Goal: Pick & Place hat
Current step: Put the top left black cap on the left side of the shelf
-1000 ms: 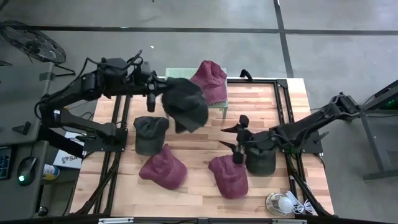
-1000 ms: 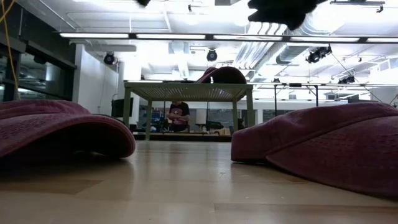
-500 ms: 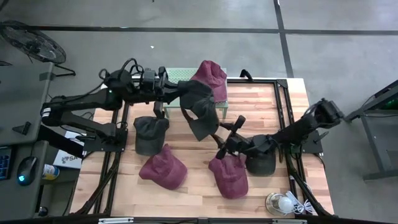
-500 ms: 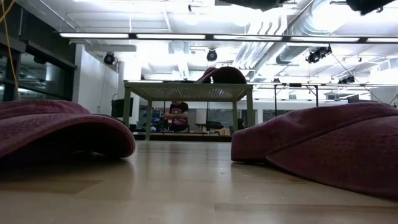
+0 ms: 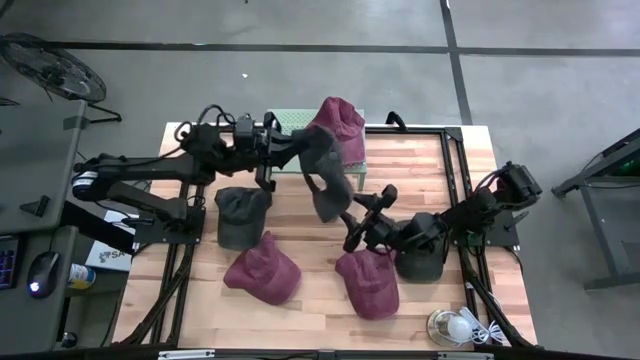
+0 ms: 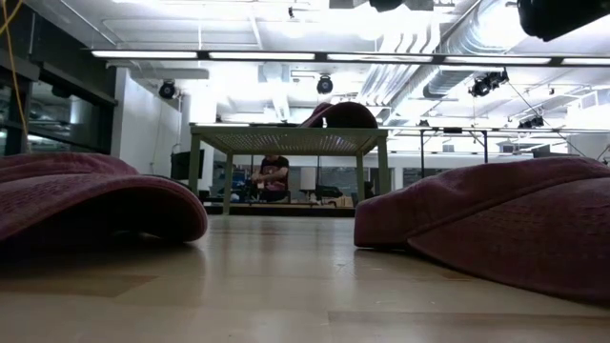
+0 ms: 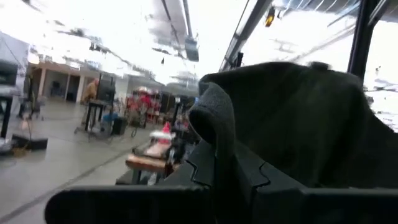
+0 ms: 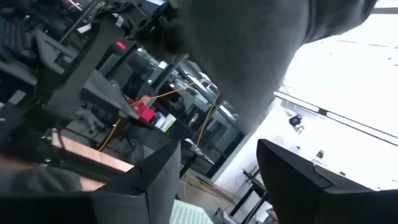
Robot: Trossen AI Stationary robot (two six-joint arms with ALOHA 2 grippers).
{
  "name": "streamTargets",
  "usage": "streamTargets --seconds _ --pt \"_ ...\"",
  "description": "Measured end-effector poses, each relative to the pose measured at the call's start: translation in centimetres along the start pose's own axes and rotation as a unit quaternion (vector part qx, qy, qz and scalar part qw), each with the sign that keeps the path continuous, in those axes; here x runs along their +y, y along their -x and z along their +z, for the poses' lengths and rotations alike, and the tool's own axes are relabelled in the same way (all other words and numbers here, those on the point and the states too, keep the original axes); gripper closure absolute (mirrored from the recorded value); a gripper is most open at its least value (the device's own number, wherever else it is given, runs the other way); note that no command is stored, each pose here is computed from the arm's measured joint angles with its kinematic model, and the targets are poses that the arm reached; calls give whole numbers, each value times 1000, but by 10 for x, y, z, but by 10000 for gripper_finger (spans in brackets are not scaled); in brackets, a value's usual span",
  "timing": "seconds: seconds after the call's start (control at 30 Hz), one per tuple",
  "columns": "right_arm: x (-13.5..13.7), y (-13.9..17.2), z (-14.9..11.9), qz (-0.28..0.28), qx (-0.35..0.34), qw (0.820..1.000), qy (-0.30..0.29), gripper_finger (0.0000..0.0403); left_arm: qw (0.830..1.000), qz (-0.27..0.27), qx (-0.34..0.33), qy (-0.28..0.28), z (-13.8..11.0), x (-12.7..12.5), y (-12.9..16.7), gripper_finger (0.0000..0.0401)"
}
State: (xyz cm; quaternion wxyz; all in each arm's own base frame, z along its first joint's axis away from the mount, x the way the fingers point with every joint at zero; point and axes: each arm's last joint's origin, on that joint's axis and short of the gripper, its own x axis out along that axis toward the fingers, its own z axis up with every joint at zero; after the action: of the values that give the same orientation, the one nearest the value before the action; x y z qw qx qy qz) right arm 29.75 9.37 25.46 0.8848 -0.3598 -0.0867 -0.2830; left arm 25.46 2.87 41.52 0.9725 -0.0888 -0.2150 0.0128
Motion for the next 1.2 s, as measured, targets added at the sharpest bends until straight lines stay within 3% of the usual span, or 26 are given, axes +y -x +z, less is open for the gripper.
streamTargets --seconds 0.4,0.9,1.2 --pt "0 6 5 -17 22 1000 10 254 1000 4 6 5 -15 4 -10 389" --pt "4 16 15 -6 10 1000 17 368 1000 7 10 0 -16 4 -10 389" --pt "4 16 15 3 -9 1000 15 377 1000 11 21 0 -18 5 -10 389"
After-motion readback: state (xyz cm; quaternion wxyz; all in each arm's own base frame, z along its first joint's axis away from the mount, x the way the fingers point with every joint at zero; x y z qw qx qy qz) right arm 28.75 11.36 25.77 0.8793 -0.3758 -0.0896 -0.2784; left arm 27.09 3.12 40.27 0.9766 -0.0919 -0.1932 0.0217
